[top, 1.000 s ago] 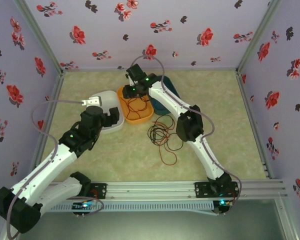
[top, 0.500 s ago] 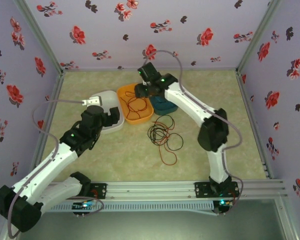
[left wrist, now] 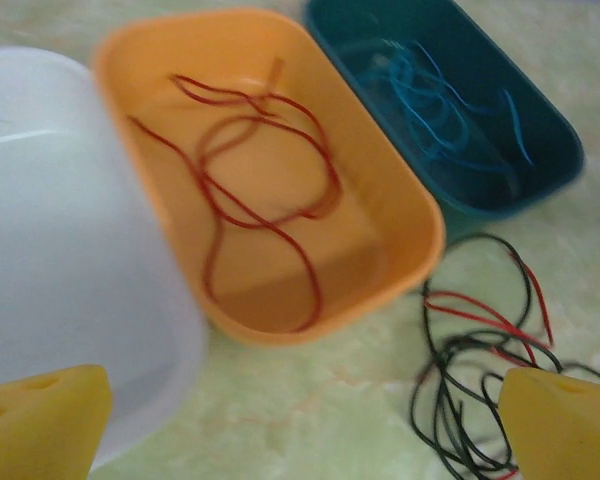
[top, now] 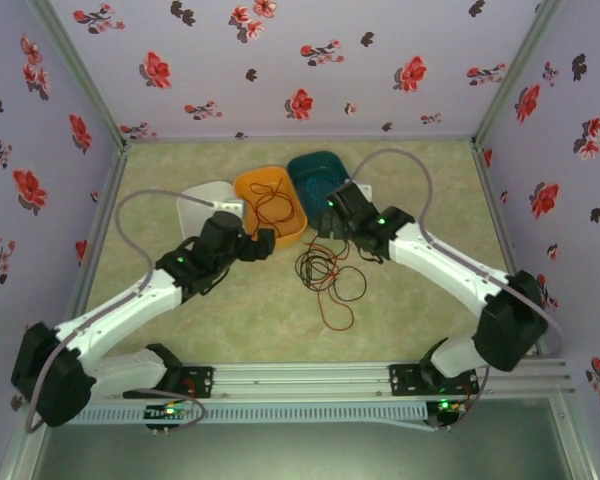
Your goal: Untangle the cables
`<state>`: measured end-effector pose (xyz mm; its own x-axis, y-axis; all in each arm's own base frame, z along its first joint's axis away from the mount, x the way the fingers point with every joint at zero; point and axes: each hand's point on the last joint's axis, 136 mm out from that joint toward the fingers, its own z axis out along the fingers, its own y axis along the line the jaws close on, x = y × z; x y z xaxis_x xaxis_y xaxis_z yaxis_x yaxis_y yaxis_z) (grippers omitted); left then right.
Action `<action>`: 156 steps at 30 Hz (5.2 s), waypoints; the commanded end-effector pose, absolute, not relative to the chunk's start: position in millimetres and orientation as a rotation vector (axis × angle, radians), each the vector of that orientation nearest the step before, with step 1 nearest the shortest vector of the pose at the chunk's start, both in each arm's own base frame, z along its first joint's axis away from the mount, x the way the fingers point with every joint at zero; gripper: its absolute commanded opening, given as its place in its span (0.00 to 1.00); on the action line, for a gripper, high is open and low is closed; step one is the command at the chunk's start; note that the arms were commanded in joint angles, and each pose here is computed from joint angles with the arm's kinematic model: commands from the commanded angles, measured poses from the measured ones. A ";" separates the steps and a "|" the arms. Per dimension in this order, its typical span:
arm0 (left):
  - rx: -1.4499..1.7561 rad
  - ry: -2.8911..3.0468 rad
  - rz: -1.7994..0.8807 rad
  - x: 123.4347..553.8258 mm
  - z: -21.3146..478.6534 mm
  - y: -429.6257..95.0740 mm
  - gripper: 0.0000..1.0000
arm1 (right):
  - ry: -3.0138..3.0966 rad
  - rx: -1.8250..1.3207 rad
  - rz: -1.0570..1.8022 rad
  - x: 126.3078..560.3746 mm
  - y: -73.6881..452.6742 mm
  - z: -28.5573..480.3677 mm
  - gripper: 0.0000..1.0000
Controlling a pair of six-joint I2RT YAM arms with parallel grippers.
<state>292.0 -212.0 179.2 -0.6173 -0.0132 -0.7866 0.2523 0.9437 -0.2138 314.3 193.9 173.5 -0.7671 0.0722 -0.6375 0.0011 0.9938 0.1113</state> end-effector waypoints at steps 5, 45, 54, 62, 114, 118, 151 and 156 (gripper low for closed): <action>0.395 2.238 -0.438 288.2 147.0 -289.2 1.00 | 2.372 0.309 -0.011 290.0 132.4 165.5 0.99; 0.660 2.549 -0.379 229.8 49.6 -299.9 0.10 | 2.636 0.382 0.143 282.1 171.0 83.9 0.99; 0.562 2.501 -0.436 231.7 63.4 -296.6 0.40 | 2.685 0.378 0.343 288.4 211.4 80.1 0.71; 0.477 2.438 -0.406 237.2 81.1 -280.9 0.61 | 2.759 0.384 0.329 291.2 223.4 61.8 0.52; 0.191 2.201 -0.266 271.3 145.2 -223.9 1.00 | 2.767 0.120 -0.253 325.2 176.4 35.3 0.00; 0.178 2.186 -0.278 272.5 150.6 -223.3 1.00 | 2.680 0.089 -0.313 327.1 162.0 71.1 0.00; 0.215 1.959 -0.323 282.0 205.8 -224.4 1.00 | 1.899 -0.047 0.187 334.8 172.2 401.7 0.00; 0.147 1.937 -0.298 281.2 208.9 -209.2 1.00 | 1.878 -0.074 0.197 350.8 188.7 414.2 0.00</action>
